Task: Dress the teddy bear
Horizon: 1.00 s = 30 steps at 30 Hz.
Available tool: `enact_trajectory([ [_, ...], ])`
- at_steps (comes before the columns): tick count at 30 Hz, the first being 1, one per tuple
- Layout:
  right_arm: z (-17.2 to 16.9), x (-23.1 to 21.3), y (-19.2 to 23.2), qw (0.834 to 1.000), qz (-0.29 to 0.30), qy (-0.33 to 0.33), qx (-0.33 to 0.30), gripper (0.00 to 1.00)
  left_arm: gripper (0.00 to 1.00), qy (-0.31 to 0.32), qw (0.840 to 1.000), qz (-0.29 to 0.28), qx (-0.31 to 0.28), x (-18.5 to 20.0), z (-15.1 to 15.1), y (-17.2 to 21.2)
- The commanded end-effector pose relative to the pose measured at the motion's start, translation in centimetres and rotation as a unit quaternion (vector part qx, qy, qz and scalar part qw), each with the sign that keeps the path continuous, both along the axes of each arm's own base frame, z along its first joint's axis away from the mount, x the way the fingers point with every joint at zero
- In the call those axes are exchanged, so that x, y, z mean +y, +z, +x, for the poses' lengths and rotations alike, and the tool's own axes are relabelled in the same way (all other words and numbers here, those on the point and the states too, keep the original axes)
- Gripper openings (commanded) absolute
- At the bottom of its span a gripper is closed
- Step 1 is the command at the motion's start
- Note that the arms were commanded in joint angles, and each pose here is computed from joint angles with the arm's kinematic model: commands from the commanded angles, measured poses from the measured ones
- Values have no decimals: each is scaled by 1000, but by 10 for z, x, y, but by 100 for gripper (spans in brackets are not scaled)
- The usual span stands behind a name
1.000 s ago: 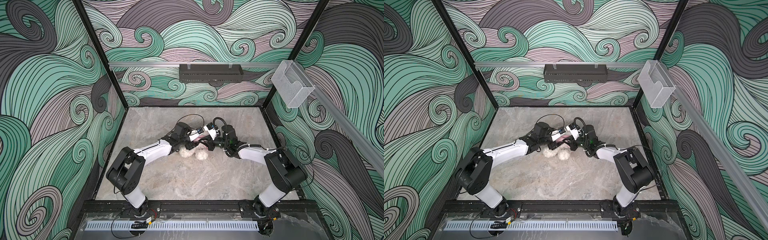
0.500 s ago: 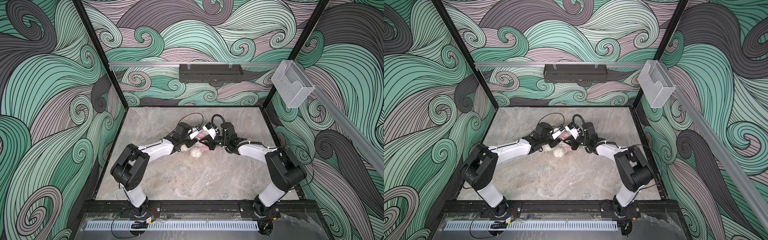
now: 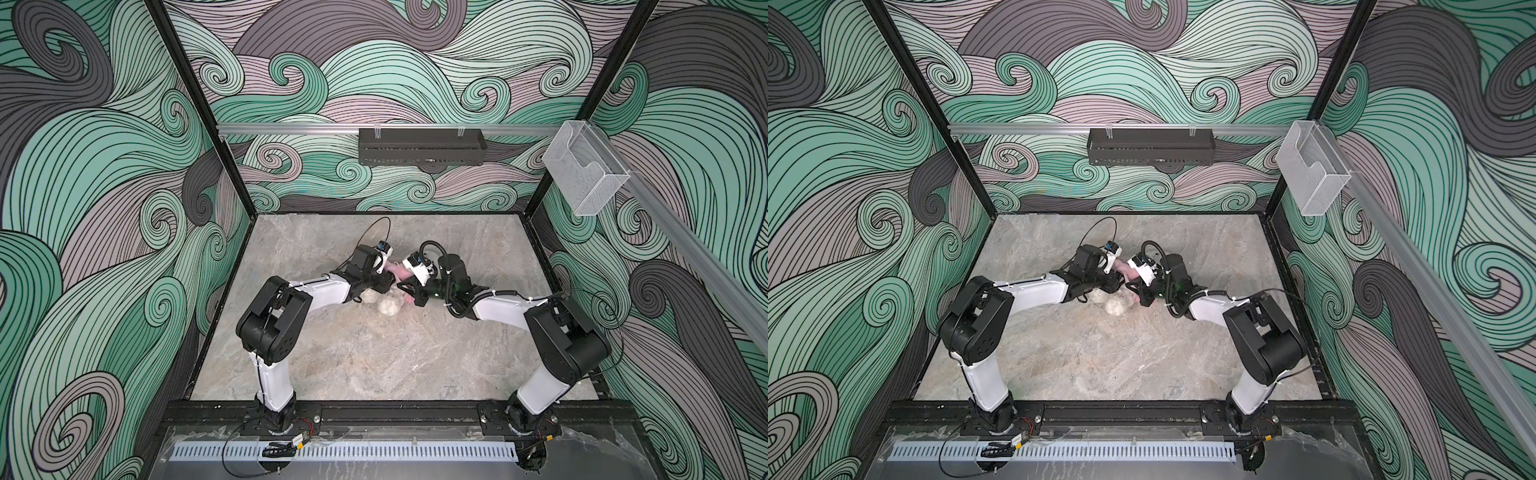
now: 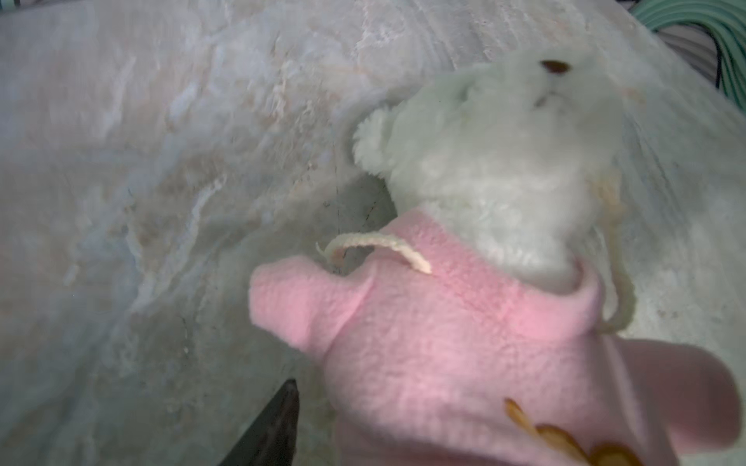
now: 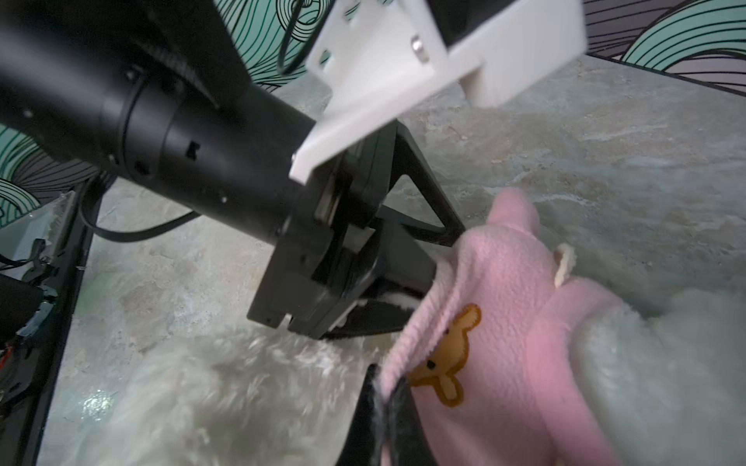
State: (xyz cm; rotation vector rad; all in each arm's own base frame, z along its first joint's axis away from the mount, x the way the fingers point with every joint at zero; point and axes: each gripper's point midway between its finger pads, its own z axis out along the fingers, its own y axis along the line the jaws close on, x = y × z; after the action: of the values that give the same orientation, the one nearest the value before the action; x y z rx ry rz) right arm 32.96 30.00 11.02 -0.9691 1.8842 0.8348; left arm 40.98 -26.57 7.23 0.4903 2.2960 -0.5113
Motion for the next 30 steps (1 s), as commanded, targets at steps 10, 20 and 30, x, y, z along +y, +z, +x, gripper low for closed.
enact_trajectory([
  [10,-48,-18,-17,996,-8,-55,-75,0,49,292,938,-137,129,72,16,-42],
  [20,-23,-25,-20,988,-39,-126,-74,2,36,167,958,-193,134,30,2,-20],
  [30,4,-10,-16,983,-99,-105,-113,32,33,62,971,-179,146,3,-27,-13],
])
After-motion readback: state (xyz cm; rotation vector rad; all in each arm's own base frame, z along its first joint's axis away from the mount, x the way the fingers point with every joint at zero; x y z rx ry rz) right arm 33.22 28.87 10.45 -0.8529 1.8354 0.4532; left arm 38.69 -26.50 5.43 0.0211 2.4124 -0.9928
